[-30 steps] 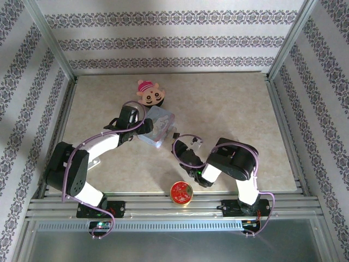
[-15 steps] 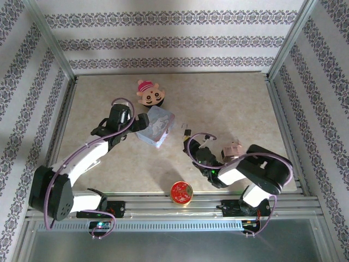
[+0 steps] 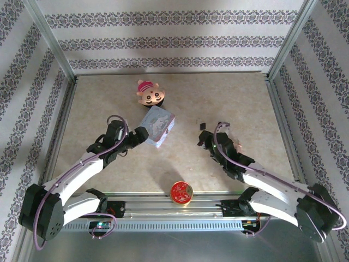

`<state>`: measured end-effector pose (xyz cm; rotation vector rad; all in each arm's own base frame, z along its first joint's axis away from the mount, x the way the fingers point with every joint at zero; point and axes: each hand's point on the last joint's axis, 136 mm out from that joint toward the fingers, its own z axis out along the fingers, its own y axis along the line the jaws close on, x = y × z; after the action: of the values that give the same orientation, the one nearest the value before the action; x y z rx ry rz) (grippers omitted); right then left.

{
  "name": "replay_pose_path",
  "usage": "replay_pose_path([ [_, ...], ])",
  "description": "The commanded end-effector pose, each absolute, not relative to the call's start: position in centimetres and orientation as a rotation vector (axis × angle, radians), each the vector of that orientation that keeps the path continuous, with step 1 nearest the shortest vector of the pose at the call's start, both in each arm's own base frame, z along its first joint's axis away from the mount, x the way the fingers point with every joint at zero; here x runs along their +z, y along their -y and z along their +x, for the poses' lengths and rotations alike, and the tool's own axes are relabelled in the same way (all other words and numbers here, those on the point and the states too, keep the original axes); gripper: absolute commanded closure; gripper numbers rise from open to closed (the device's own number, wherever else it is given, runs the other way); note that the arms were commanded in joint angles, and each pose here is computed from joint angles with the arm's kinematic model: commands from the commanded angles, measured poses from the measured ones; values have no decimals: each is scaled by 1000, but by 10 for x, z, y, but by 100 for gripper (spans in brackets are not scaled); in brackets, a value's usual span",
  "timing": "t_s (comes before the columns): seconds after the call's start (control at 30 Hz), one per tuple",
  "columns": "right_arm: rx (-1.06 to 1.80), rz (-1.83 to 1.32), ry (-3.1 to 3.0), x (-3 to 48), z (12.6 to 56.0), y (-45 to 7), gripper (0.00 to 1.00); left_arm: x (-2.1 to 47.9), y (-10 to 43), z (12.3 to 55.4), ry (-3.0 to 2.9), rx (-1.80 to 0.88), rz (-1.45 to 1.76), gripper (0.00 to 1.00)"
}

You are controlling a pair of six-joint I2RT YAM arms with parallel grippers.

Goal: Unlock a padlock with a key

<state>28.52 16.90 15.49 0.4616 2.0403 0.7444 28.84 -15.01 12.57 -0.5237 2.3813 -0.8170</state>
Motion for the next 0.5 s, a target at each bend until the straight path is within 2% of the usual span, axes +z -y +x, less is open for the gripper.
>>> replay_pose_path([
  [0.0, 666, 388, -2200, 123, 267, -155, 99, 143, 163, 293, -2299, -933, -568, 9],
  [0.3, 611, 333, -2312, 118, 258, -143, 99, 144, 158, 294, -2265, -906, -587, 0],
  [0.47, 666, 268, -2383, 114, 261, -155, 99, 138, 157, 293, -2263, -907, -607, 1],
])
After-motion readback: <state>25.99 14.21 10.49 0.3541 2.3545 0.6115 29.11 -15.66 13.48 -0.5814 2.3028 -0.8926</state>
